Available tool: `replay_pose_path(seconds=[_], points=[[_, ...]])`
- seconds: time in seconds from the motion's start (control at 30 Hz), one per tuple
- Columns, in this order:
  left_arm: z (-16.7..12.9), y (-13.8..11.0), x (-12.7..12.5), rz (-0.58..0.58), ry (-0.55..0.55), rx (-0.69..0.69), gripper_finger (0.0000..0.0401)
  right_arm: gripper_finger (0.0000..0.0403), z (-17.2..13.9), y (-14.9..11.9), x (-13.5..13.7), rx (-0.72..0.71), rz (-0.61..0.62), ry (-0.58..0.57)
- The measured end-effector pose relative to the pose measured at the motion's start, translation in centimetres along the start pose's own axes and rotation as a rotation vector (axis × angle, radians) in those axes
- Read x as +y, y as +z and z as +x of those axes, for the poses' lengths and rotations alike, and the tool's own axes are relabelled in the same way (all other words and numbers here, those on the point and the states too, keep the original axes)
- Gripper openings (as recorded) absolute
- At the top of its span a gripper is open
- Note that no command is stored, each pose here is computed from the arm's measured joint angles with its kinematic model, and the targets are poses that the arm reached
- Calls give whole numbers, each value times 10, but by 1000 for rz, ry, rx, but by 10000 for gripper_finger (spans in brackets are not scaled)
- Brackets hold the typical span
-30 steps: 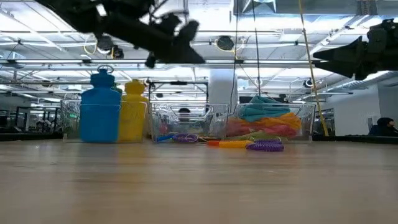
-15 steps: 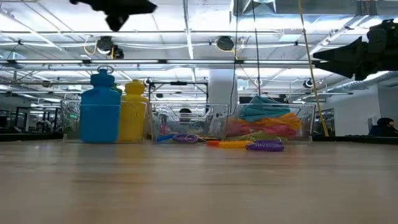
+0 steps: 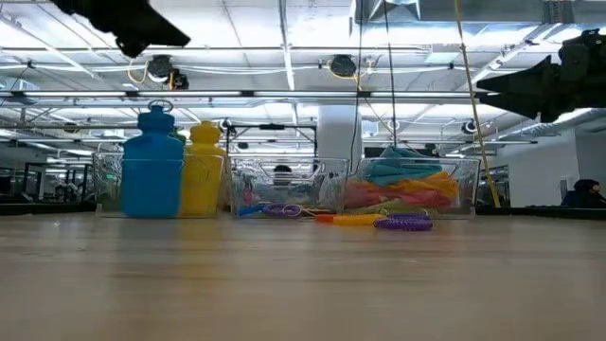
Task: Pick & Place Sports Items
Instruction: Put the purple wrist coil into the middle transparent container
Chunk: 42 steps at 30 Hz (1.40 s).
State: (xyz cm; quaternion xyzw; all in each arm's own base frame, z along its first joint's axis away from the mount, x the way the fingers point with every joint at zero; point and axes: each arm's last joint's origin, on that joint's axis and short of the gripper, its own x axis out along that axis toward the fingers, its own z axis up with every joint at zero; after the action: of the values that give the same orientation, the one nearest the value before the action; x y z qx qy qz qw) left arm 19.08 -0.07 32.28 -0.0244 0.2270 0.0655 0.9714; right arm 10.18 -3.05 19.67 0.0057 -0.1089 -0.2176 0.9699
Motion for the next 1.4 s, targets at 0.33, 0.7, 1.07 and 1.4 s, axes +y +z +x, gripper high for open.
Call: replay_pose_path(seconds=[0.33, 0.7, 1.07, 1.4], points=[[2, -39, 11, -58, 51, -100, 21, 290, 0, 0, 0, 0, 0, 0], [-7, -88, 17, -110, 40, -284, 21, 290, 0, 0, 0, 0, 0, 0], [-5, -125, 19, -123, 30, -385, 21, 290, 0, 0, 0, 0, 0, 0], [-18, -132, 21, -94, 33, -457, 21, 290, 0, 0, 0, 0, 0, 0]])
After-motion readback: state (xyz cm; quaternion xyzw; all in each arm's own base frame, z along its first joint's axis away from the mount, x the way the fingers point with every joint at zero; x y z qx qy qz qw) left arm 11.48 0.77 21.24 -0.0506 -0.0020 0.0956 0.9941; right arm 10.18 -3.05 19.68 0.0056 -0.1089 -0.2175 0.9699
